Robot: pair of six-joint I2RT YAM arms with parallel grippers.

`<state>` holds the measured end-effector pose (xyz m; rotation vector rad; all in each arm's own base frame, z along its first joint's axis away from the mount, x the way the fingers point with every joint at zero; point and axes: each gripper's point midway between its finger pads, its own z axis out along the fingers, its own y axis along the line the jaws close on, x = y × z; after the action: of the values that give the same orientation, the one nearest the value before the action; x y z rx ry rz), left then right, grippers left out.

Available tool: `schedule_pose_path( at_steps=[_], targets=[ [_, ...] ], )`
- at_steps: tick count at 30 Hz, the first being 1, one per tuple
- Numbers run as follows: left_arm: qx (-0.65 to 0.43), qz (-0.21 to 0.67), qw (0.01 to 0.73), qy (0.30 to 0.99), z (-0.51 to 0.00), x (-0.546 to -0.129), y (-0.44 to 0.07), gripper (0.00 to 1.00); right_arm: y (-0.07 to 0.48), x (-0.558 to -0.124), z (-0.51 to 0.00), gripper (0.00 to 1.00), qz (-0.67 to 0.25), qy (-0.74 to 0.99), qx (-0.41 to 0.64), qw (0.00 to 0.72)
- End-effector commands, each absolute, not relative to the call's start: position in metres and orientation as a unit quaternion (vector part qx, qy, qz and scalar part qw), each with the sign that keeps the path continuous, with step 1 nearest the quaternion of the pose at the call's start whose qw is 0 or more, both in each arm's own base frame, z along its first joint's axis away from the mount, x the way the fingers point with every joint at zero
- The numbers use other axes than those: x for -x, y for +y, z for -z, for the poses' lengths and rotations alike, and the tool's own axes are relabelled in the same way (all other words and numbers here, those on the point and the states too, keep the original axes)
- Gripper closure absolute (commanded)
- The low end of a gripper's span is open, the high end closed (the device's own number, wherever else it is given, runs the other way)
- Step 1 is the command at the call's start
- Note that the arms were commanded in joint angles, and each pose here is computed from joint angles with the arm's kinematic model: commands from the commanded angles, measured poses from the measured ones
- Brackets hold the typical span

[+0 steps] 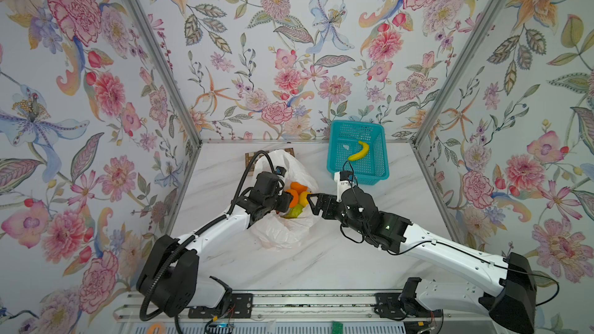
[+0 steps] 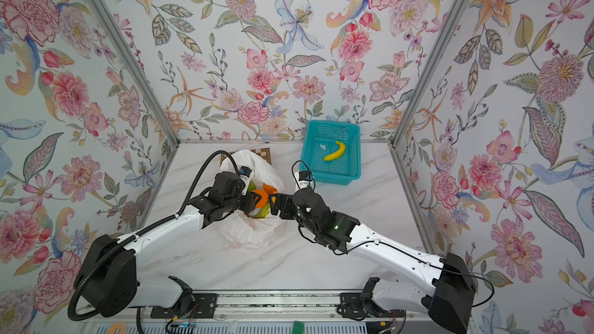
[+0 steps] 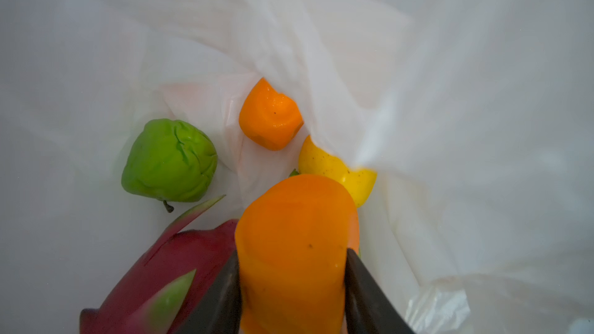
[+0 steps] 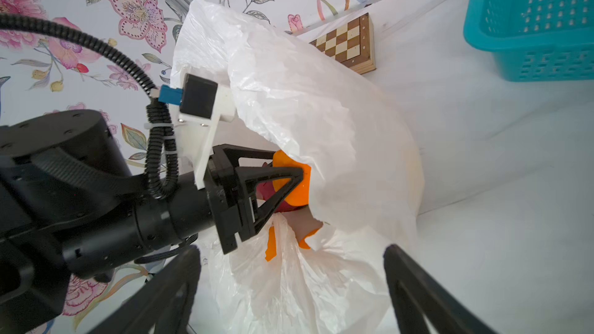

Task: Untie the knot of the plastic bag and take out the fruit
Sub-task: 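Lift the orange out of the bag with the left gripper toward the right gripper, then grasp the orange with the right gripper while the left gripper releases it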

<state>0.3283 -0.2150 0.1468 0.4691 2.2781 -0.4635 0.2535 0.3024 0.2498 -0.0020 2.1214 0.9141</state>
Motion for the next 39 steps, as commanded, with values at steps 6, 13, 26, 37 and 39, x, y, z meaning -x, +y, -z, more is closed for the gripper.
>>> schedule_pose_path(
  at_steps=[6, 13, 26, 37, 39],
  targets=[
    [-0.257, 0.211, 0.443, 0.832, -0.189, -0.297, -0.216, 0.67, 0.297, -0.252, -0.267, 0.1, -0.393, 0.826, -0.006, 0.405],
    [-0.312, 0.219, 0.508, 0.772, -0.232, -0.277, -0.215, 0.68, 0.287, -0.251, -0.29, 0.09, -0.412, 0.81, 0.004, 0.417],
    [-0.402, 0.252, 0.615, 0.63, -0.319, -0.258, -0.239, 0.68, 0.303, -0.227, -0.34, 0.01, -0.496, 0.761, 0.095, 0.406],
    [-0.506, 0.26, 0.66, 0.491, -0.365, -0.23, -0.273, 0.66, 0.318, -0.226, -0.369, 0.01, -0.601, 0.715, 0.08, 0.348],
    [-0.513, 0.262, 0.663, 0.479, -0.368, -0.228, -0.278, 0.66, 0.32, -0.227, -0.371, 0.01, -0.611, 0.709, 0.078, 0.344]
  ],
)
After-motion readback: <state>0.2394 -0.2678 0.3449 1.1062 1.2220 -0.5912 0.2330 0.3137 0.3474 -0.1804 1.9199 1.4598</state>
